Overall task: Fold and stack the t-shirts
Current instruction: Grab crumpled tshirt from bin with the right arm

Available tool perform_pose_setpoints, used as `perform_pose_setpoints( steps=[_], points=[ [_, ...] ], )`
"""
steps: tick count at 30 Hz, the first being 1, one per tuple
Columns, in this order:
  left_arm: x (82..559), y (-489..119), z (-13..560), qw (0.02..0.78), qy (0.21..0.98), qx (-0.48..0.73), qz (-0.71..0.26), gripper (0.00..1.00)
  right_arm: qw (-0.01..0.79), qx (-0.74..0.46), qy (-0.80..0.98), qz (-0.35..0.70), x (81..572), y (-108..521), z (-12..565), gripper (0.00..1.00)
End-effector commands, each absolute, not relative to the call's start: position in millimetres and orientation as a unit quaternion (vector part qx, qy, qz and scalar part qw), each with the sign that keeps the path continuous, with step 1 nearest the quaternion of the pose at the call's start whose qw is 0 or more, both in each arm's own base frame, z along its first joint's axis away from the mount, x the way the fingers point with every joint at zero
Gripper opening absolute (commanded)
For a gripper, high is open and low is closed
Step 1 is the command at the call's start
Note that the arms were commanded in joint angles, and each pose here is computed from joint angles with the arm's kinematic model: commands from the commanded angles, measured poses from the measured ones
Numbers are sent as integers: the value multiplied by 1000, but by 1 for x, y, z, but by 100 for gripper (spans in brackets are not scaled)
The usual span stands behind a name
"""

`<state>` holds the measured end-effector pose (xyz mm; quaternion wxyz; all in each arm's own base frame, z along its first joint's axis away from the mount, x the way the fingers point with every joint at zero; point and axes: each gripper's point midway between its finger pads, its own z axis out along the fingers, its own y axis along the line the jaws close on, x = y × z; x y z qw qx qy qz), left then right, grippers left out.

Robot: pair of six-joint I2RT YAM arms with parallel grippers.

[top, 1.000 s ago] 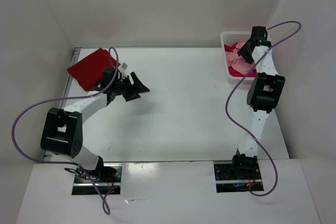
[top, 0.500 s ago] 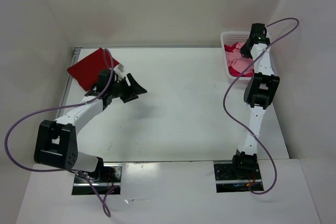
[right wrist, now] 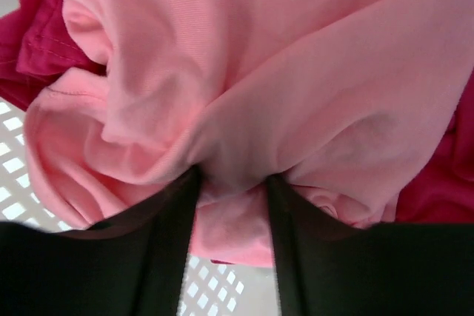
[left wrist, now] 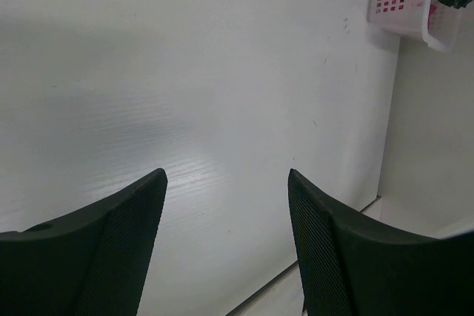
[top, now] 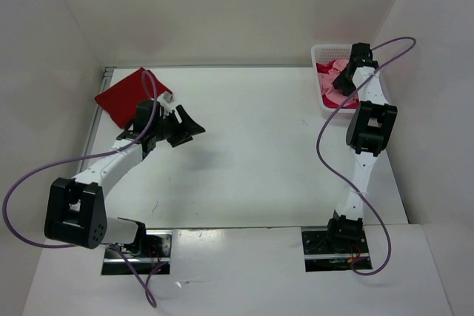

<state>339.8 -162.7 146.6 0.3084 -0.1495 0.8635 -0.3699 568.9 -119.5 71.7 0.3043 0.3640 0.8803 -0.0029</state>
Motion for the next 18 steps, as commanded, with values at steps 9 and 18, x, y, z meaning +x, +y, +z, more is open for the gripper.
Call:
perform_pose_setpoints(
  steps=[9,18],
  points=[
    [340,-165,145,302,862,-159,-374,73,399,360,843,19,602,-129,142,2],
    [352,-168,166,314,858,-144,-379,73,490,344,798,69,577,-107,269,0]
  ],
)
